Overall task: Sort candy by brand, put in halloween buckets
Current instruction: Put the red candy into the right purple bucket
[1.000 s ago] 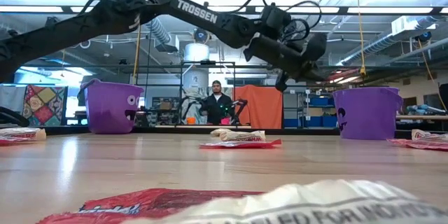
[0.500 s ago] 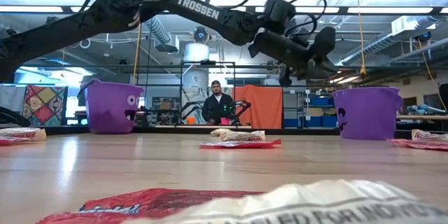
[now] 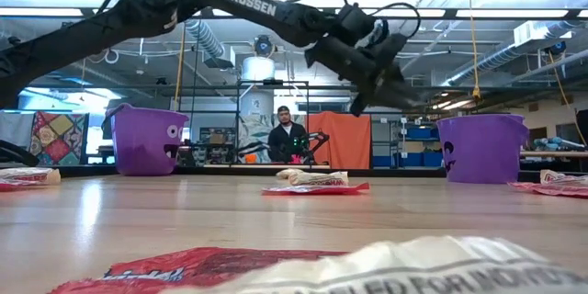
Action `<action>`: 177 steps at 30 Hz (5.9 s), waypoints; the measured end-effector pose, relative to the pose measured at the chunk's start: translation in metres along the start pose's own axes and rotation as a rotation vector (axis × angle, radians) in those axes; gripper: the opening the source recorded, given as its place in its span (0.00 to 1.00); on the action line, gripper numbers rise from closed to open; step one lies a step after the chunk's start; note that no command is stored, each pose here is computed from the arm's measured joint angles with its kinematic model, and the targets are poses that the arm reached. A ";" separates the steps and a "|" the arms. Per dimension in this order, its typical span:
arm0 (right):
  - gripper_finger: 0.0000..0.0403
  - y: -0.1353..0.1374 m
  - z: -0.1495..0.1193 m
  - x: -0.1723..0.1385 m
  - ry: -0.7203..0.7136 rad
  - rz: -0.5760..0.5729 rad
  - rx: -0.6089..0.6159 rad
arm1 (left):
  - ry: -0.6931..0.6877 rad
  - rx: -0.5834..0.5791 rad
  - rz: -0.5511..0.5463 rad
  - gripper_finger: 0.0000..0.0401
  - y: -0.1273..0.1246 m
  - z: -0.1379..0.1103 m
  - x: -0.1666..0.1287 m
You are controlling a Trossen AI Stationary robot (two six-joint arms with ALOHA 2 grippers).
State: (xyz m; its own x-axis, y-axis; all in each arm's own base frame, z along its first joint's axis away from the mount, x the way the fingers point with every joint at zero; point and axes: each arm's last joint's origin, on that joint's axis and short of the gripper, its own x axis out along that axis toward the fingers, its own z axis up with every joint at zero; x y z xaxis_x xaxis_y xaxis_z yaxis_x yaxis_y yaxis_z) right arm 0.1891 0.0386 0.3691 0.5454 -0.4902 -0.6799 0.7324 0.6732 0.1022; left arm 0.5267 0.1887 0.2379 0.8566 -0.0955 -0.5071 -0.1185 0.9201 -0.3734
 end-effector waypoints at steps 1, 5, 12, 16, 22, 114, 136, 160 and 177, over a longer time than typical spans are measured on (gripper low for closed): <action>0.03 0.000 0.000 0.000 0.001 -0.001 -0.001 | 0.018 0.021 0.011 0.30 -0.001 0.000 -0.003; 0.03 -0.002 -0.002 0.000 0.014 -0.018 -0.011 | 0.144 0.050 0.025 0.24 -0.005 -0.005 -0.017; 0.03 -0.007 -0.003 0.001 0.024 -0.069 -0.062 | 0.237 -0.126 0.083 0.22 0.011 -0.014 -0.025; 0.03 -0.011 -0.002 0.002 0.013 -0.111 -0.085 | 0.359 -0.163 0.164 0.22 0.019 -0.021 -0.040; 0.03 -0.016 0.002 0.006 -0.005 -0.158 -0.138 | 0.577 -0.088 0.267 0.22 0.008 -0.026 -0.078; 0.05 0.005 0.006 0.055 0.156 0.287 -0.082 | -0.020 0.003 0.081 0.01 -0.090 -0.139 -0.186; 0.05 0.007 -0.029 0.037 0.409 0.218 -0.021 | -0.398 0.003 -0.285 0.01 0.011 0.012 -0.030; 0.05 -0.019 -0.003 -0.010 0.054 0.362 0.223 | -0.561 0.125 -0.403 0.01 -0.007 0.025 0.004; 0.04 -0.042 0.024 -0.032 -0.327 0.340 0.272 | -0.736 0.021 -0.183 0.08 0.020 -0.016 0.052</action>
State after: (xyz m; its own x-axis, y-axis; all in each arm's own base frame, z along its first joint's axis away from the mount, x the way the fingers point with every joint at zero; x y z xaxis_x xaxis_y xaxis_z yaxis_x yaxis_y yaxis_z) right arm 0.1504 0.0126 0.4043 0.8366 -0.4453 -0.3191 0.5479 0.6775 0.4907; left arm 0.5613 0.1960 0.1919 0.9767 0.0237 0.2135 0.0614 0.9215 -0.3835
